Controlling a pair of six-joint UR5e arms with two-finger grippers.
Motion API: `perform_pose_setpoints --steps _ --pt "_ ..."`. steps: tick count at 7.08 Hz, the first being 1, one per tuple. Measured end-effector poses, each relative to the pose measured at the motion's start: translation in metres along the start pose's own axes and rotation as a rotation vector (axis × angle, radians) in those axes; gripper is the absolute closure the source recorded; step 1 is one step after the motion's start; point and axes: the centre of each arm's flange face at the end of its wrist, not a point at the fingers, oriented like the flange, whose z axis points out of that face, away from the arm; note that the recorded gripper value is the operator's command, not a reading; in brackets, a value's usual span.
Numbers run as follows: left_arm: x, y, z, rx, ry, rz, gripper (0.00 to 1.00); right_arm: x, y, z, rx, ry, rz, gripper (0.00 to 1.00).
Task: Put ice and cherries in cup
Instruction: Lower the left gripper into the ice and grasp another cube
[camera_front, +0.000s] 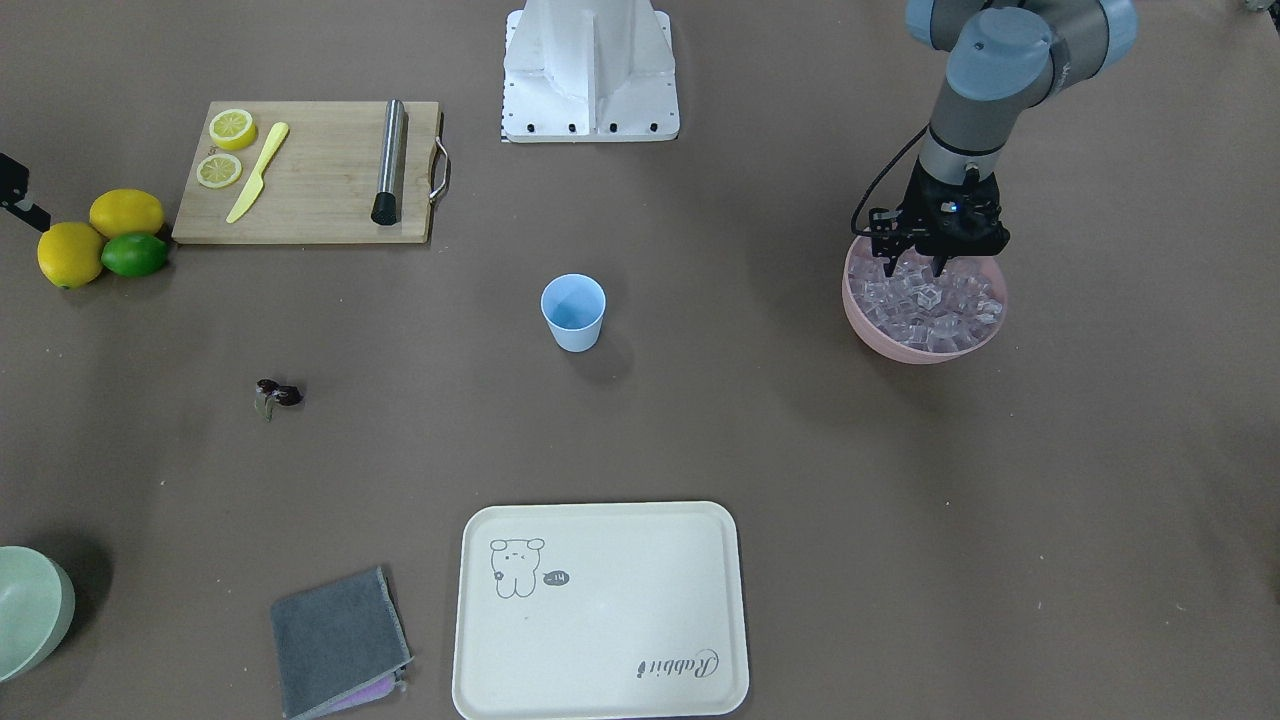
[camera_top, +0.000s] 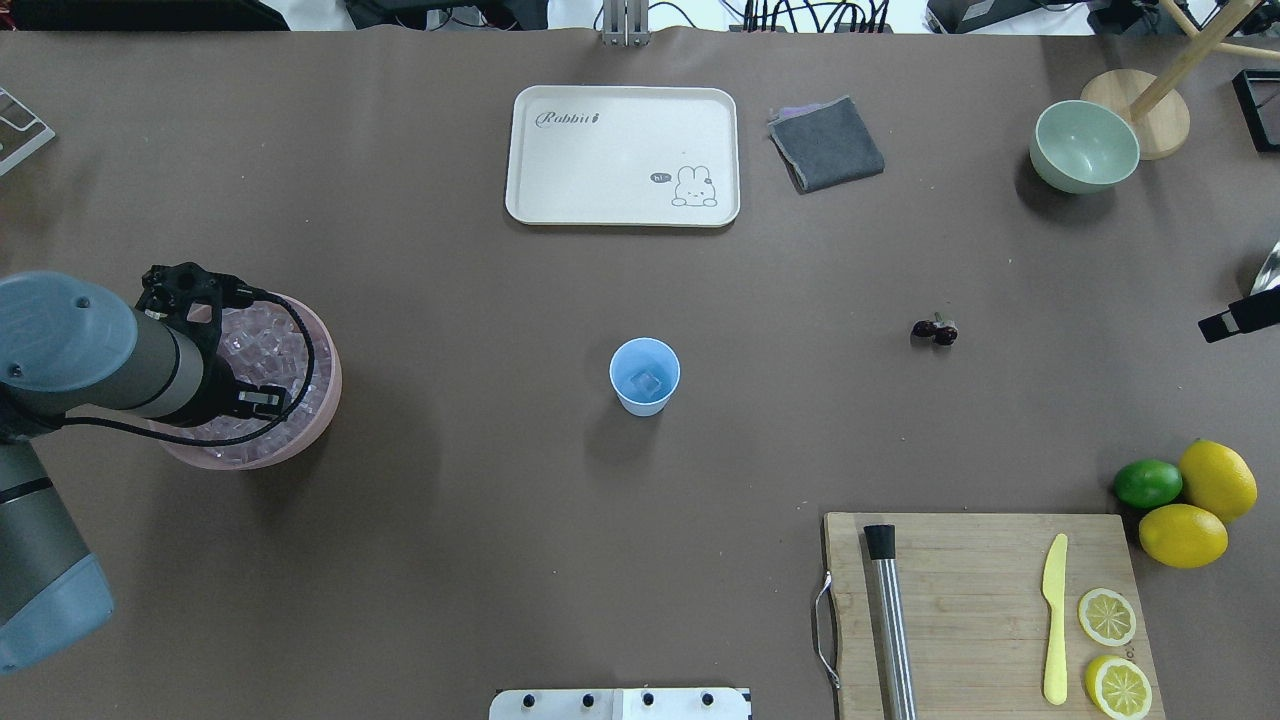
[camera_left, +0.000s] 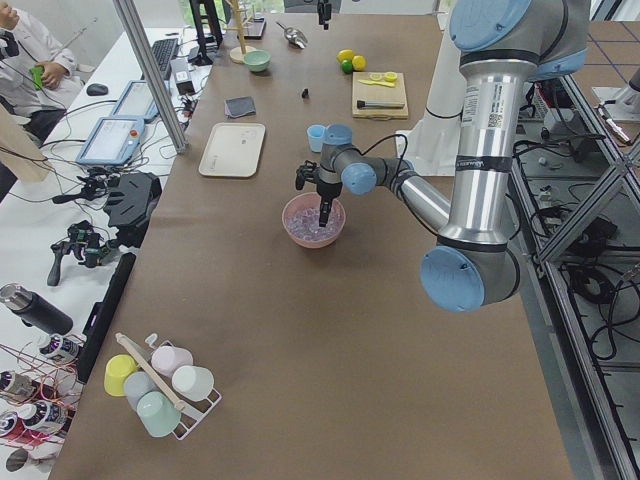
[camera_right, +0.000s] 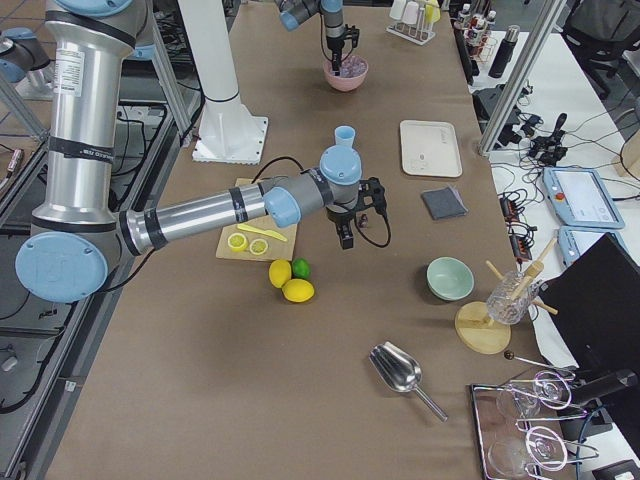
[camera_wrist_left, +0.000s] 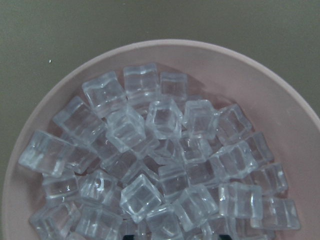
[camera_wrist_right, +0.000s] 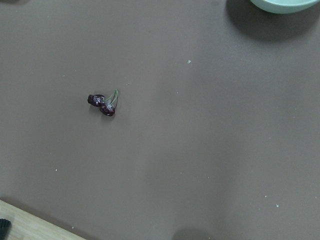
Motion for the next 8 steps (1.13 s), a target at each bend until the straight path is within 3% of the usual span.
perform_pose_setpoints --steps 3,4,6,8 --pt "0.0024 -0.0031 0.0053 -0.002 0.0 0.001 0.52 -0.0025 0.0001 -0.0018 0.003 -0.003 -0.004 0.0" --pt "0.0013 -0.0028 0.0065 -0.003 -0.003 -0.001 0.63 -0.0027 0.0003 -0.002 0.003 -0.003 -0.004 0.0" --pt "-0.0011 -0.002 0.0082 -0.006 -0.008 -0.006 1.0 -0.0038 0.0021 -0.0028 0.002 -0.008 -0.004 0.0" --pt "-0.0023 -0.0026 0.0058 -0.004 -0.007 -0.018 1.0 -0.0084 0.0069 -0.006 -0.006 -0.04 -0.004 0.0"
